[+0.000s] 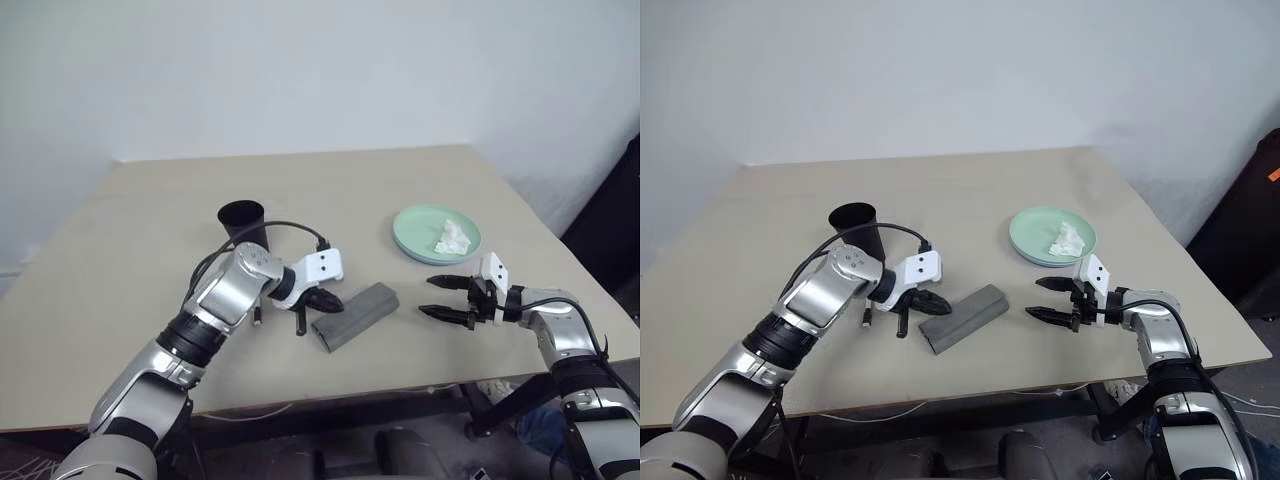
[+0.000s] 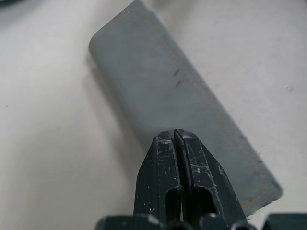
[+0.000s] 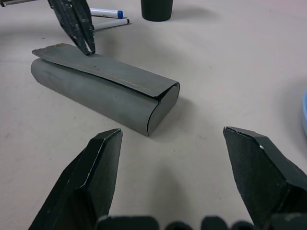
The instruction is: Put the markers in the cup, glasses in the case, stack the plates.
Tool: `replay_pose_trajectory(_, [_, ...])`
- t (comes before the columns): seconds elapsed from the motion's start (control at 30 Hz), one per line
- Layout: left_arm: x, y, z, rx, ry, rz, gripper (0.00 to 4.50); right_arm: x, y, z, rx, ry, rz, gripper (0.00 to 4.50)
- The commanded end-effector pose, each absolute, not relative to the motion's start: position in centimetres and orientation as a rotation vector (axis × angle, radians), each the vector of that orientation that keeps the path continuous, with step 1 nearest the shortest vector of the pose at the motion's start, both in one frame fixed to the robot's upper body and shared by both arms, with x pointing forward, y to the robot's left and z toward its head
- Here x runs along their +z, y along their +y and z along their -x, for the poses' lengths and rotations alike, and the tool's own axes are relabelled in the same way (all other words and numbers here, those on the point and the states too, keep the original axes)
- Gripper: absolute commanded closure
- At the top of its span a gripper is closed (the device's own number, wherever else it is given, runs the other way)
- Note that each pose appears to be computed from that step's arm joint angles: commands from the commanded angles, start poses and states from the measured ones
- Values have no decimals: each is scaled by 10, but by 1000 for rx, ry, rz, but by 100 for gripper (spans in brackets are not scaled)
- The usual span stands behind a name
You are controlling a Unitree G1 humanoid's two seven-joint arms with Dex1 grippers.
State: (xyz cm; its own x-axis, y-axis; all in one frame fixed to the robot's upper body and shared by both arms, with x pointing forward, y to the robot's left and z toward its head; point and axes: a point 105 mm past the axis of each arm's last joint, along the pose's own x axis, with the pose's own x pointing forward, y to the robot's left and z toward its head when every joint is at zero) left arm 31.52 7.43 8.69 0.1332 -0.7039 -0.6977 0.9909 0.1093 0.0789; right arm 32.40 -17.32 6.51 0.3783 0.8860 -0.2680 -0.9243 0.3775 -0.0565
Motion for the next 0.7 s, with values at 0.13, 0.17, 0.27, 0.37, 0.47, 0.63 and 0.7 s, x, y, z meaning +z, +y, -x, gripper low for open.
replay_pose_trajectory(0.13, [86,74,-305,-1386,563,-678,447,79,-171,-329,1156,142,245,84])
replay_pose_trajectory(0.17, [83,76,-305,-1383,573,-703,447,79,-171,-330,1155,142,247,84])
replay_pose_trajectory(0.27, [74,81,-305,-1377,593,-764,447,79,-170,-331,1152,142,252,84])
replay_pose_trajectory(0.37, [69,83,-304,-1375,601,-787,447,78,-169,-331,1150,141,257,84])
replay_pose_trajectory(0.47, [73,81,-308,-1353,587,-746,447,78,-169,-331,1149,140,260,84])
replay_pose_trajectory(0.63, [106,75,-330,-1243,454,-567,447,79,-168,-332,1150,136,262,84])
replay_pose_trajectory(0.7, [120,80,-340,-1181,382,-511,447,80,-168,-332,1154,133,261,84])
